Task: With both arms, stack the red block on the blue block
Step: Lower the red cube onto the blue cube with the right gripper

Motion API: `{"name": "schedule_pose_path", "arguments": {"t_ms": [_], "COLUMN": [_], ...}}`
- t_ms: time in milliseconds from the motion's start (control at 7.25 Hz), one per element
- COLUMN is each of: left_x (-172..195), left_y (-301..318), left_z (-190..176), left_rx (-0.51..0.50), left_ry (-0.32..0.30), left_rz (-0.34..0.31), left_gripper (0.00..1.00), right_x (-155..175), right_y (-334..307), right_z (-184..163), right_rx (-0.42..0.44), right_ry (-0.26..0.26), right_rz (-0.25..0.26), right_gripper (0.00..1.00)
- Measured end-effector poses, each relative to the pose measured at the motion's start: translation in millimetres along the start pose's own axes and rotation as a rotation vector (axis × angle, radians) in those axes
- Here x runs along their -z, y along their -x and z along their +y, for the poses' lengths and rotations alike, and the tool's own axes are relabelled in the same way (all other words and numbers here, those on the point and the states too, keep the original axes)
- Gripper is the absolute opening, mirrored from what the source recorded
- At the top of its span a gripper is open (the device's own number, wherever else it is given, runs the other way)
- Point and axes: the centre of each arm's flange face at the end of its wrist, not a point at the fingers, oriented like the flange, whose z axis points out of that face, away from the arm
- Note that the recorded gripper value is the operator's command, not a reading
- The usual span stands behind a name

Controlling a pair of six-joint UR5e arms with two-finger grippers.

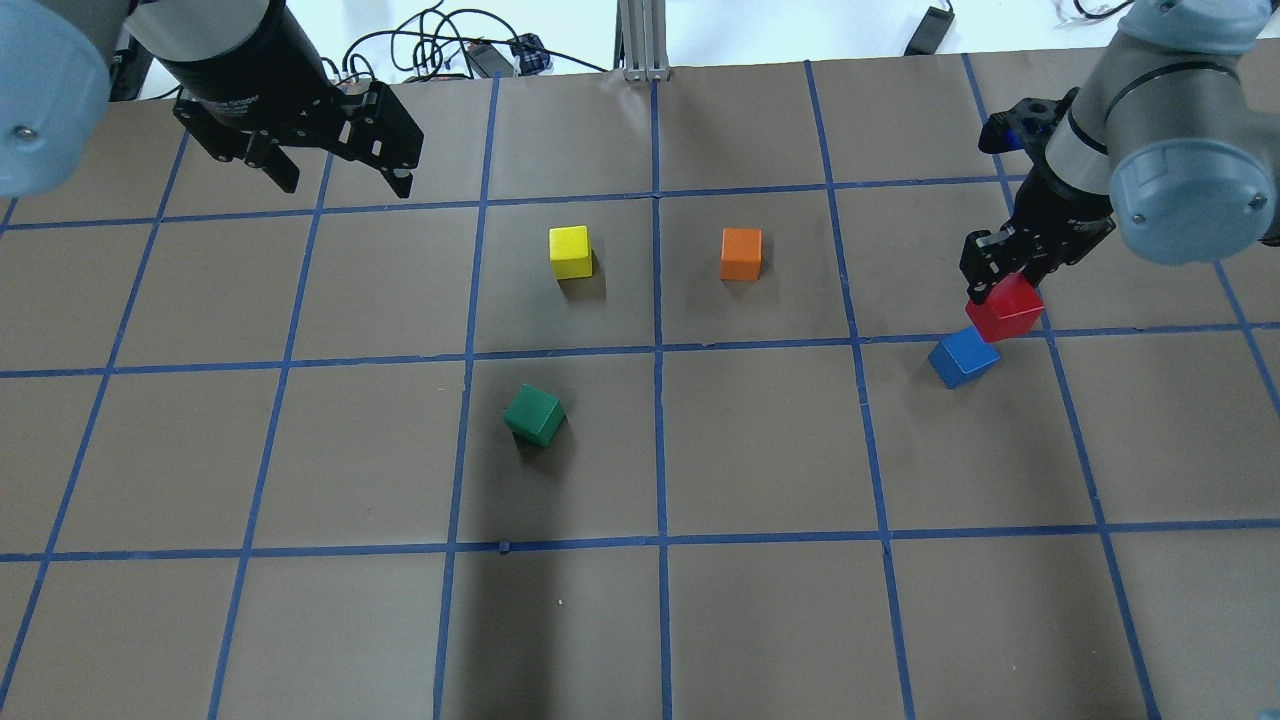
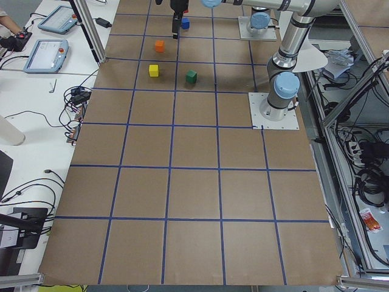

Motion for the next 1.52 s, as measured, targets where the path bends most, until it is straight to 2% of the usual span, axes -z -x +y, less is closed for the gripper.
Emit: {"name": "schedule_pose_path", "arguments": {"t_ms": [276,552,828,1517], "left_x": [-2.0,-3.5,-6.2,-4.7], "left_y": [-0.3,-0.3,-0.5,-0.4], "left_z": [-0.5,-0.8,4.5,7.2], "left_rx": [0.002,0.002,0.001,0.005], "left_ry": [0.004,0.007,0.013,0.006], "left_rz": [0.002,0.001,0.000,-0.004], "left_gripper": [1.00,1.00,1.00,1.00], "right_x": [-16.9,-29.5,-32.9,-35.9], "right_y": [2.5,3.6,4.5,5.1], "right_z": [3.8,5.2,4.1,2.7], "right_rx": [0.045,0.052,0.052,0.055], "right_ry": [-0.012,-0.057,-0.082,-0.096], "right_rz": [0.001,0.024,0.023,0.005], "right_gripper": [0.00,0.00,0.00,0.00]}}
